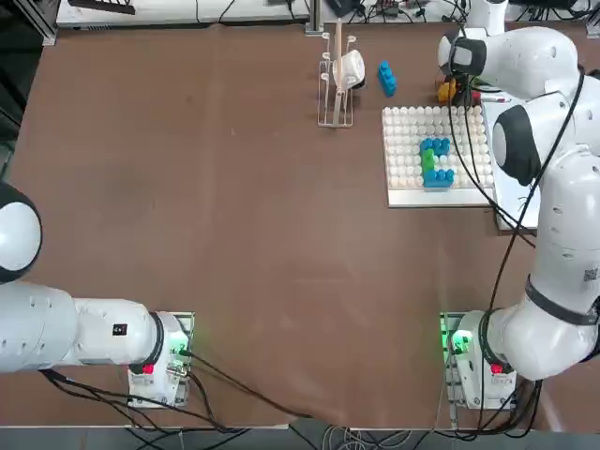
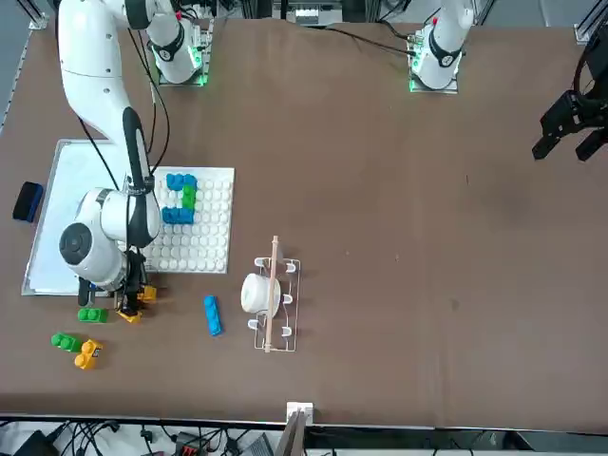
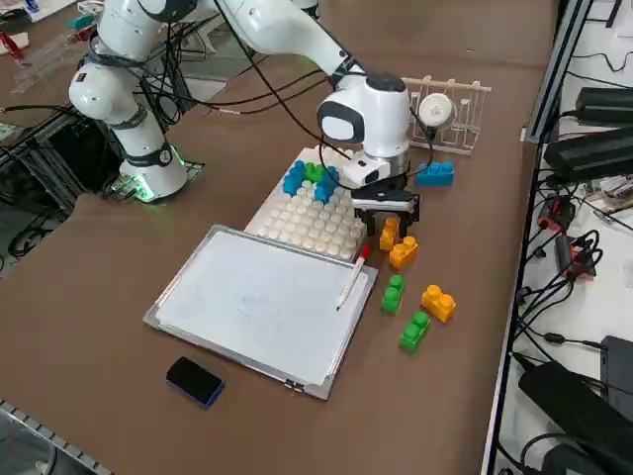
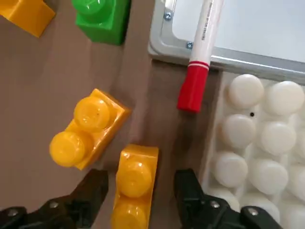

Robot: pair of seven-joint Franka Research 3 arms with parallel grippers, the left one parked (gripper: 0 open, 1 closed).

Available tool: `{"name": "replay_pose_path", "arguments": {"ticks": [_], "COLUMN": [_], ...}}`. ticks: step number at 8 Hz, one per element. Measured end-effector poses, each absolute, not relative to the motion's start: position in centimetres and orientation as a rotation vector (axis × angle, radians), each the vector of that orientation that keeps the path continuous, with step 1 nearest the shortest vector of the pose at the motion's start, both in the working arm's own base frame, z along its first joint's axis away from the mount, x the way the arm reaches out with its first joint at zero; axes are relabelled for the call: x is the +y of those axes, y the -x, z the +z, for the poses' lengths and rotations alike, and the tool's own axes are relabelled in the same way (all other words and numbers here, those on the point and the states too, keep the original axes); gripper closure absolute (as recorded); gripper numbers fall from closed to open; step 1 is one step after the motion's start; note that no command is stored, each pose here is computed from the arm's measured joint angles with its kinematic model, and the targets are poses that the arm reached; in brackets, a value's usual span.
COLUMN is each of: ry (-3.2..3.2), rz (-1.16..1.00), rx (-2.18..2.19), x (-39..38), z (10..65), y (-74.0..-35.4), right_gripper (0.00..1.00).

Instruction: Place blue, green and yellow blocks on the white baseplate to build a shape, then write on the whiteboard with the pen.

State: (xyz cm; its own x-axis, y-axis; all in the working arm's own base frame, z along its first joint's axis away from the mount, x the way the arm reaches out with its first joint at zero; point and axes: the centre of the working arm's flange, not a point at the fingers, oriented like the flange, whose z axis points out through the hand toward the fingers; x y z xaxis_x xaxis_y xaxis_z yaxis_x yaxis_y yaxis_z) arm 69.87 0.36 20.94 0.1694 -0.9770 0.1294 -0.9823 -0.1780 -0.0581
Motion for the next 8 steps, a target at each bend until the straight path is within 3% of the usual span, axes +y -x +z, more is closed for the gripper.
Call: {"name": "replay_pose_path", "arguments": {"ticks": [4, 5, 8], "ry": [-2.371, -2.370, -2.367], "rz": [0.213, 0.213, 0.212], "rx": [-1.990, -1.992, -1.995], "x": [0.28, 0.20, 0.01], "z": [20.94, 20.94, 20.93], "y": [-69.87, -69.87, -69.86], "right_gripper": [0.25, 0.32, 0.37]}}
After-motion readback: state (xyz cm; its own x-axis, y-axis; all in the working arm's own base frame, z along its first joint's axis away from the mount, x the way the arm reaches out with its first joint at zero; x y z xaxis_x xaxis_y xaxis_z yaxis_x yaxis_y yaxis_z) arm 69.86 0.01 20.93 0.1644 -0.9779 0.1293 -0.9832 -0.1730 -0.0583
